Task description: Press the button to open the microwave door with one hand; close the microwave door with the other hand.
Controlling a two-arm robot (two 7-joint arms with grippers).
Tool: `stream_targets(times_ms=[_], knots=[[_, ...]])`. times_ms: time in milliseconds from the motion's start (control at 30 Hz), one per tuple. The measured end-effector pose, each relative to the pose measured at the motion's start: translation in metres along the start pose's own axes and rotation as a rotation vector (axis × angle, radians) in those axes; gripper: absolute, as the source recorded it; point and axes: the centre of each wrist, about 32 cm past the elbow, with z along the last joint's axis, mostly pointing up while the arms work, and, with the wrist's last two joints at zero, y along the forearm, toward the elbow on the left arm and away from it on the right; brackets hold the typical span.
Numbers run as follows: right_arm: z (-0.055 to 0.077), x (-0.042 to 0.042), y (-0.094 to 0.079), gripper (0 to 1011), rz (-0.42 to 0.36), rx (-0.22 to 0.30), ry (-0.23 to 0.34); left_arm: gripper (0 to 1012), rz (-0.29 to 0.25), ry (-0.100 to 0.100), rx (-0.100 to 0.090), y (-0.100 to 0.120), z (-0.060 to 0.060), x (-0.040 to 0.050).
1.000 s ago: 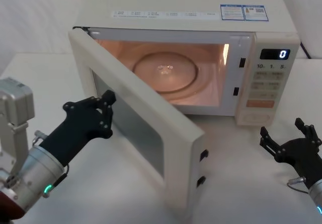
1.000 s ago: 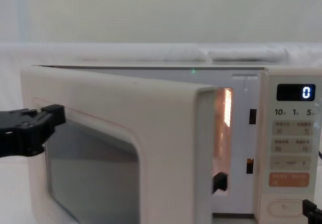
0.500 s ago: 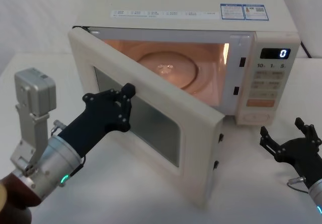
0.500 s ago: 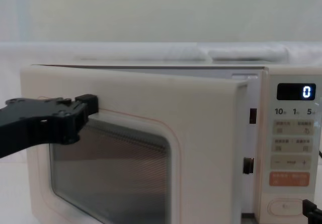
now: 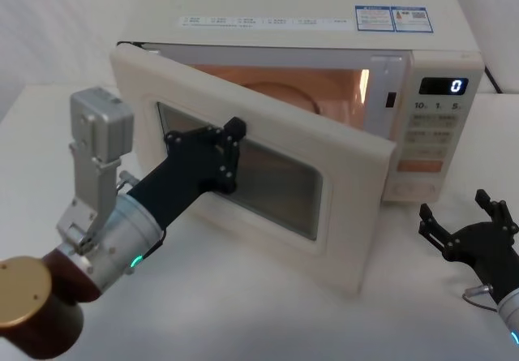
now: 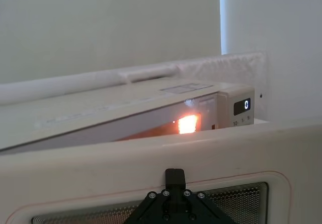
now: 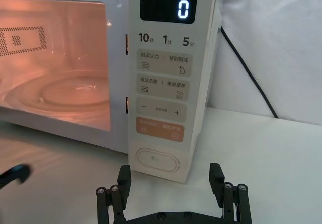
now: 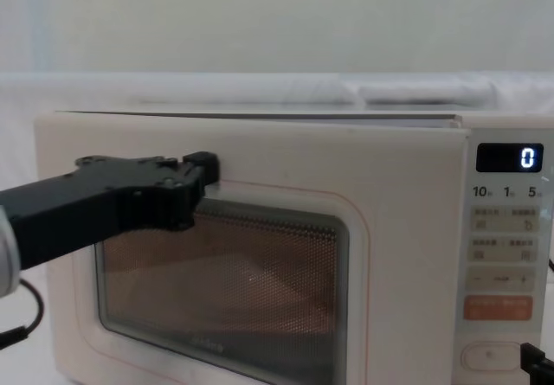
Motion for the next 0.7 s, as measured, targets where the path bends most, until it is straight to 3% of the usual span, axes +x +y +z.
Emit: stream_targets(times_ms=[200,700], knots=[[0.000,0.0000,0.000,1002,0.000,0.000,0.000,0,-0.009,-0.018,-0.009,-0.015,0.001,-0.0013],[0.000,0.0000,0.000,1002,0.000,0.000,0.000,0,0.013,-0.024,-0.007,-0.041,-0.004,0.0013]])
